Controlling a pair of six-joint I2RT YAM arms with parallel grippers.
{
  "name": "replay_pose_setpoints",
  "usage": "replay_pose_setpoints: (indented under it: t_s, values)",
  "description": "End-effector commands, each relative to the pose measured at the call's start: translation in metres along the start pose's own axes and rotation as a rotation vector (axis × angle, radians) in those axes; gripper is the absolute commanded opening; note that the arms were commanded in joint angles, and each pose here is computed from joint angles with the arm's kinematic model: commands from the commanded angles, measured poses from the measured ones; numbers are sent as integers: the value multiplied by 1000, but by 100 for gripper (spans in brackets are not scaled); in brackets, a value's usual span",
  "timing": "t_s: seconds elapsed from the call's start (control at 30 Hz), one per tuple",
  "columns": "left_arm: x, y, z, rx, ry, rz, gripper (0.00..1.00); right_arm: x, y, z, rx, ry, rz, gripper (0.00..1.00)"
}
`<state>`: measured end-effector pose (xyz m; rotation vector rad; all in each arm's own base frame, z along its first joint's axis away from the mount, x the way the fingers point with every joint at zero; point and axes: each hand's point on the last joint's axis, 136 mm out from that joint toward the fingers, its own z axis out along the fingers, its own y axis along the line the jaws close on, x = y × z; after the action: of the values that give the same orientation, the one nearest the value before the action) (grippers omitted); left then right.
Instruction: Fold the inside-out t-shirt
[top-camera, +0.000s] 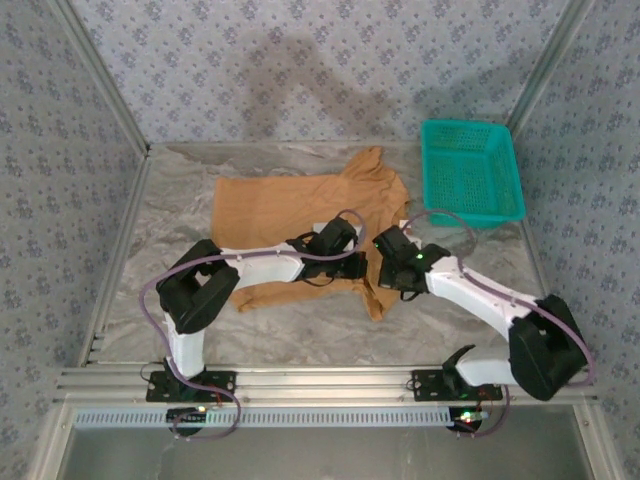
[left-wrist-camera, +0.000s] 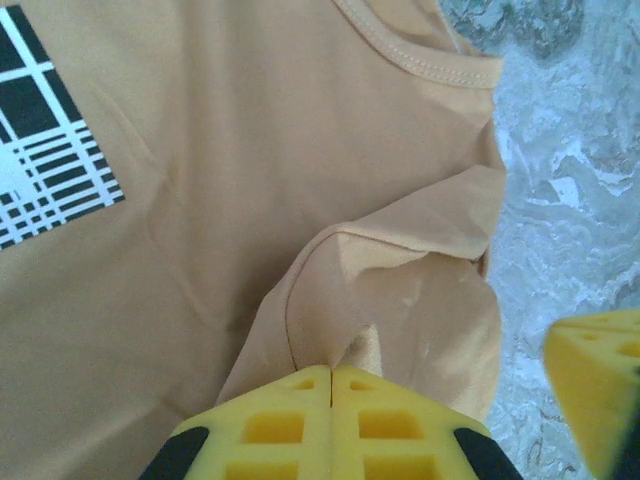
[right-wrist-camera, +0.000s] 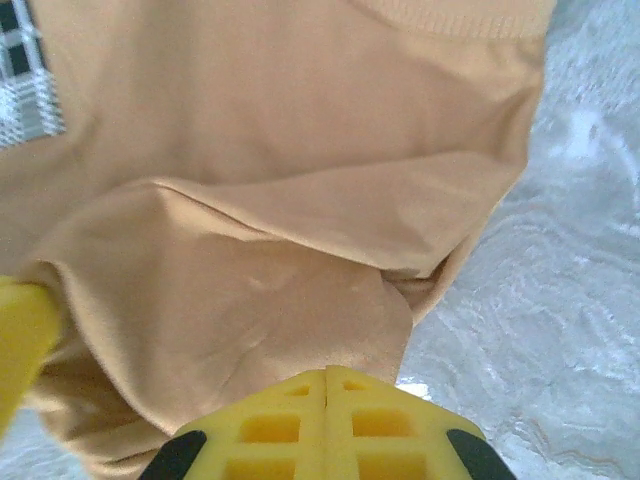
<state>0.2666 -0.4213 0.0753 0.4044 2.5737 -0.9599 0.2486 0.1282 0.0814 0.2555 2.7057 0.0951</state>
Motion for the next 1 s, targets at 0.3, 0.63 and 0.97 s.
replay_pose_setpoints:
  t_s: [0.3,0.63,0.97]
  values:
    - [-10,3,3,44,-4,-57,0,27,33,13,-153,21,-113,38]
    - [-6,7,1,41,-1,-65,0,37,17,40,6,86,-118,11]
    - [-7,-10,3,77,-10,-66,0,29,-28,-1,43,21,4,0]
